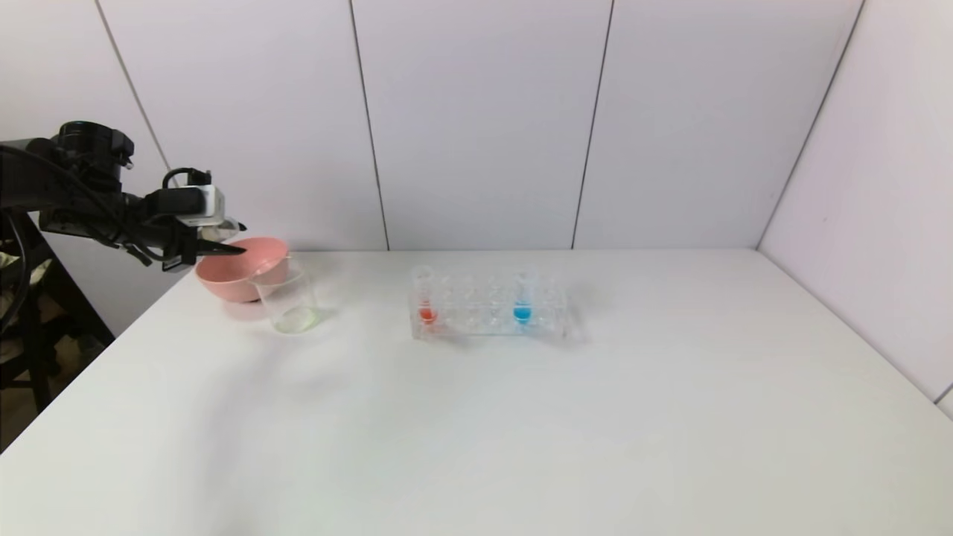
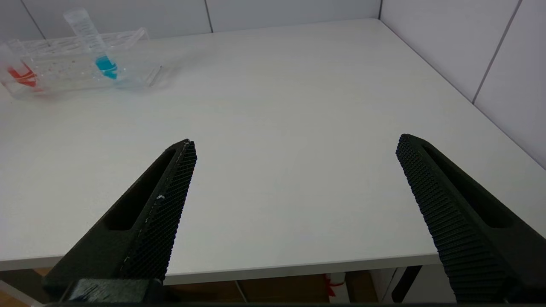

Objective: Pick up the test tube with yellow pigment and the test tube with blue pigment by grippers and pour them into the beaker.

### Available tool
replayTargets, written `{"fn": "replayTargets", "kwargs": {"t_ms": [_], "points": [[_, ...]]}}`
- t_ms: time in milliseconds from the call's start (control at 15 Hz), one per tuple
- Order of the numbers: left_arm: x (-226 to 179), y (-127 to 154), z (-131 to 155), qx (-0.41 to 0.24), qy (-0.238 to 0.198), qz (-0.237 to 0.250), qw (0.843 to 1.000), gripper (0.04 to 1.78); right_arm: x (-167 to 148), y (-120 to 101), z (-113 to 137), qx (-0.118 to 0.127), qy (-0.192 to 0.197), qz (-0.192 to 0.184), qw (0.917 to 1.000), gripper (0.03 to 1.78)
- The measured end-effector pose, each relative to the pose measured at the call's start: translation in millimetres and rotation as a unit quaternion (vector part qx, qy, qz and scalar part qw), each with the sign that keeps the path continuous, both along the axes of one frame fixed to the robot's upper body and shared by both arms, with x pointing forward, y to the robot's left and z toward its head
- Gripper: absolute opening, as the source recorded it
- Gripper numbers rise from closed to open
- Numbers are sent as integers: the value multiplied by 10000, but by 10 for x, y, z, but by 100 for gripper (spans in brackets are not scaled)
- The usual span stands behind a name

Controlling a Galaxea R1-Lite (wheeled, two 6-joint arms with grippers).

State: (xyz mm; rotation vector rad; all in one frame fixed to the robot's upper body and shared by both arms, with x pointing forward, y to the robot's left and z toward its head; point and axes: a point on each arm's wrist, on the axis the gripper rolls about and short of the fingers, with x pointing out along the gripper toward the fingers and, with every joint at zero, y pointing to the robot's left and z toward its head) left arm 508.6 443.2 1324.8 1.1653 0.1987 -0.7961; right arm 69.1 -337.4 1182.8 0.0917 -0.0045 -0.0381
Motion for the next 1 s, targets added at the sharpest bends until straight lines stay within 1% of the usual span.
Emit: {"fn": "replayTargets", "kwargs": {"t_ms": [200, 400, 600, 1000], "points": [[12, -15, 8, 263, -149, -122, 9995, 55, 0, 0, 0, 0, 0, 0, 10000, 171], [40, -62, -14, 336, -128, -147, 9992, 55, 0, 0, 0, 0, 0, 0, 10000, 171], [58, -84, -31, 558, -123, -94, 9983, 55, 0, 0, 0, 0, 0, 0, 10000, 171], [82, -118, -40, 625, -142, -86, 9979, 55, 0, 0, 0, 0, 0, 0, 10000, 171]]}}
